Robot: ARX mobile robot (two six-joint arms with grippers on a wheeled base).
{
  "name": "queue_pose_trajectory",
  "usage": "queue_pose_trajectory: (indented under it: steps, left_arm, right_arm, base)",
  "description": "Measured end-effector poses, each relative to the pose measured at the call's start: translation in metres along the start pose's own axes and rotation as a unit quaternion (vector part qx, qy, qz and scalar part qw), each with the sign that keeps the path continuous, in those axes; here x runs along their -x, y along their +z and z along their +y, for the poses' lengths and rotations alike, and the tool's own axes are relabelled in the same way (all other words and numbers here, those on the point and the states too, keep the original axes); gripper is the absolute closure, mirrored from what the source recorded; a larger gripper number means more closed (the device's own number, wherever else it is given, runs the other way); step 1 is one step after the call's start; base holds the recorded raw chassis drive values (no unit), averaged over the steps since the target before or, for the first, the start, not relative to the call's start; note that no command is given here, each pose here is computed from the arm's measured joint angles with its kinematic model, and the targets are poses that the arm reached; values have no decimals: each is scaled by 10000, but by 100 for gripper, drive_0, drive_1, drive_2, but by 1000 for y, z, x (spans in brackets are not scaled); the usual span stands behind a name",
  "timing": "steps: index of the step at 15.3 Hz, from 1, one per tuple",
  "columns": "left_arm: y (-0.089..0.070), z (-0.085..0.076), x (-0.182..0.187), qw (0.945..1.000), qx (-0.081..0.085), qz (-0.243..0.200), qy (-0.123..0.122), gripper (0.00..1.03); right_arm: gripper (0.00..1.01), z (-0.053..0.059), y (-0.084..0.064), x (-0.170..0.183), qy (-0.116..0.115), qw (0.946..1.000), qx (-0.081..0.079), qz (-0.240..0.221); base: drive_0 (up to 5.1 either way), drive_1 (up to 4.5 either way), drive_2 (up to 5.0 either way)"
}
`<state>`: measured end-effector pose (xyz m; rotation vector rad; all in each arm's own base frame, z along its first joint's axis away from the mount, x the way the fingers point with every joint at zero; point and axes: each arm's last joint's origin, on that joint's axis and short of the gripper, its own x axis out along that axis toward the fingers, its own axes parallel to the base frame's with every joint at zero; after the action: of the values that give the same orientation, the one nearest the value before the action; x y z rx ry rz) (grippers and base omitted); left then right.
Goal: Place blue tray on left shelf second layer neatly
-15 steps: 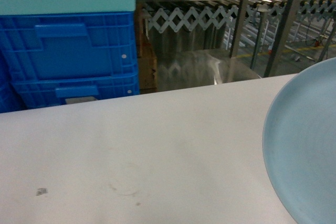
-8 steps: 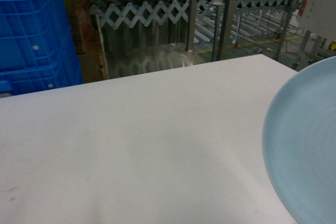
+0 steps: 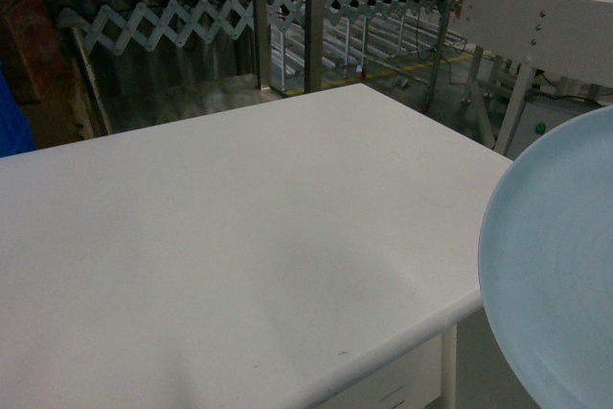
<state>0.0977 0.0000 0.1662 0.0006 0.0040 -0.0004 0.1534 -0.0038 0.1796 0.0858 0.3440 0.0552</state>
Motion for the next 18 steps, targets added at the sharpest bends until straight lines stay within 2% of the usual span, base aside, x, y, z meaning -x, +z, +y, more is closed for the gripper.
queue_pose_trajectory:
  steps: [5,11,18]
  left_arm:
    - [0,0,0,10000,0,-8,6,5]
    - [0,0,0,10000,0,-4,-2,5]
    - [0,0,0,10000,0,0,0,5]
  right_arm:
    - [99,0,0,0,-2,10000,0,0]
    - [99,0,0,0,19,10000,0,3]
    - [99,0,-1,0,5,10000,-1,8]
  base:
    - [-152,-152,-152]
    - [298,-127,-565]
    - [448,20,-416]
